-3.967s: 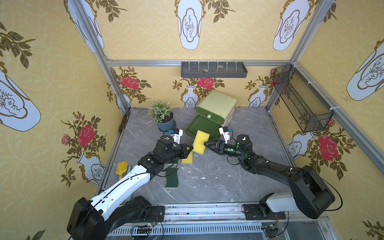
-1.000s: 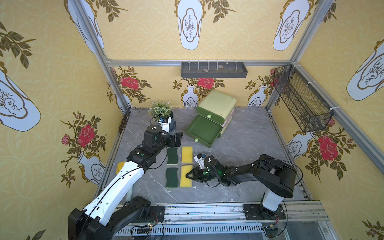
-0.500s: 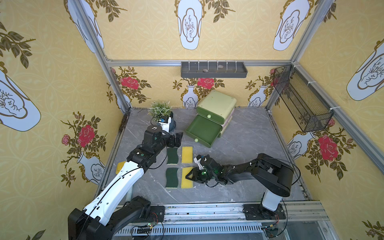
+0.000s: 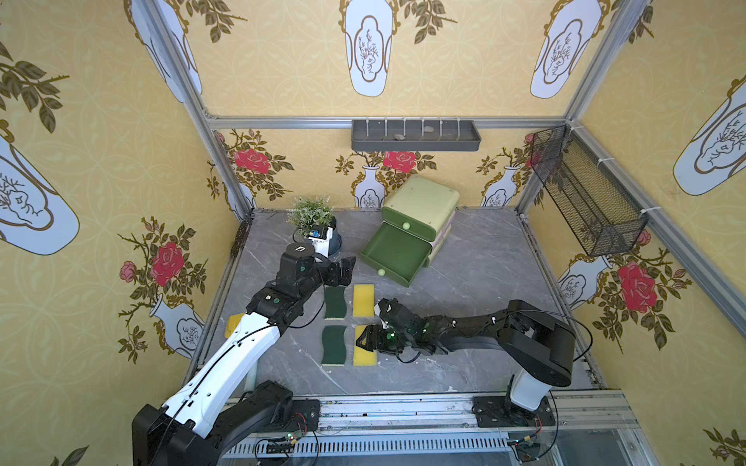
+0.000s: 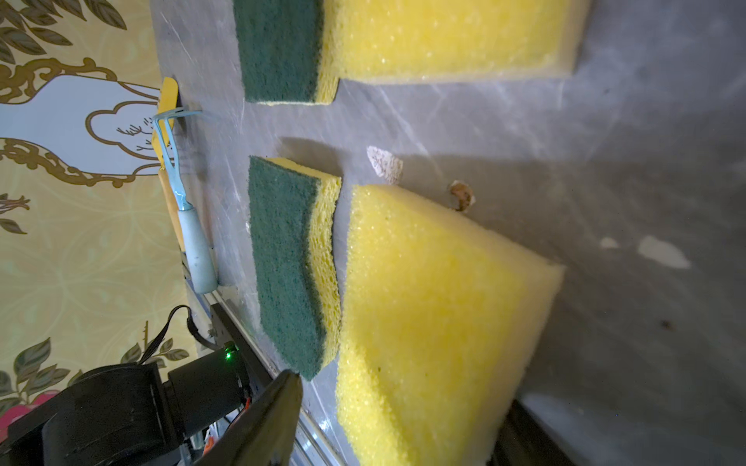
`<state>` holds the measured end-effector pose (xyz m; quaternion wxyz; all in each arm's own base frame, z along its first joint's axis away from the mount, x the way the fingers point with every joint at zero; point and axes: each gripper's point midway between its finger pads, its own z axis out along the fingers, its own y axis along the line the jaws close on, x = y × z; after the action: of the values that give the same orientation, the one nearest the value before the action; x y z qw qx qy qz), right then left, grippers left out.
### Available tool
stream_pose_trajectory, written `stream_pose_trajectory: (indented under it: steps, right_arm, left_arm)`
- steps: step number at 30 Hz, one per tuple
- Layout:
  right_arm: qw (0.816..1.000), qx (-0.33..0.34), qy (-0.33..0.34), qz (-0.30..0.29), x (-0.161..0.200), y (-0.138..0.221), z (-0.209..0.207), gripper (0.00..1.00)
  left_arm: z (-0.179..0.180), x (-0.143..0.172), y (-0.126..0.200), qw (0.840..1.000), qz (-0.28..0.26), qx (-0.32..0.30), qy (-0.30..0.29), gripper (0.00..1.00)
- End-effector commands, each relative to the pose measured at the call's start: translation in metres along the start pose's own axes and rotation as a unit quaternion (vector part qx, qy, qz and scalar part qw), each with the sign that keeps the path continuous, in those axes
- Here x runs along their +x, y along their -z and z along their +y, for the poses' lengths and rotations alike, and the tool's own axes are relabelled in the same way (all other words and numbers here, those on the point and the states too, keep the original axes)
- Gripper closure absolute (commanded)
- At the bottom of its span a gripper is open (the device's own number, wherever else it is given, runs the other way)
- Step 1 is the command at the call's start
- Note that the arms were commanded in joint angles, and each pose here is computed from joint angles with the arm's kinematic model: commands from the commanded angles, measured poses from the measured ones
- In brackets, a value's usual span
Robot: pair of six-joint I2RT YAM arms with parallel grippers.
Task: Take the sponge out of the drawer
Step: Place the sponge at the center of the board.
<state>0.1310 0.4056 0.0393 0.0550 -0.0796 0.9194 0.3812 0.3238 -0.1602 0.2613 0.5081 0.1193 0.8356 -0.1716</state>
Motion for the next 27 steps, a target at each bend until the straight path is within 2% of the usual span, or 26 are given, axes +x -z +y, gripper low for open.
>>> stream_pose_trajectory:
  steps: [1,8,17,27]
  right_arm:
    - [0.999,0.052,0.005,-0.005,0.001,0.002,-0.019,0.27]
    - [0.997,0.074,0.013,-0.006,-0.001,0.004,-0.023,0.25]
    - [0.998,0.053,0.019,0.006,0.003,-0.007,-0.011,0.25]
    - [0.997,0.071,0.01,-0.002,0.004,-0.002,-0.021,0.25]
  left_arm:
    - [-0.002,-0.003,-0.001,1.0,-0.007,0.007,-0.003,0.0]
    - [-0.002,-0.003,-0.001,1.0,-0.006,0.006,-0.003,0.0]
    - [-0.002,-0.003,-0.001,1.0,-0.006,0.006,-0.004,0.0]
    - [-0.002,-0.002,-0.001,1.0,-0.005,0.006,-0.004,0.0]
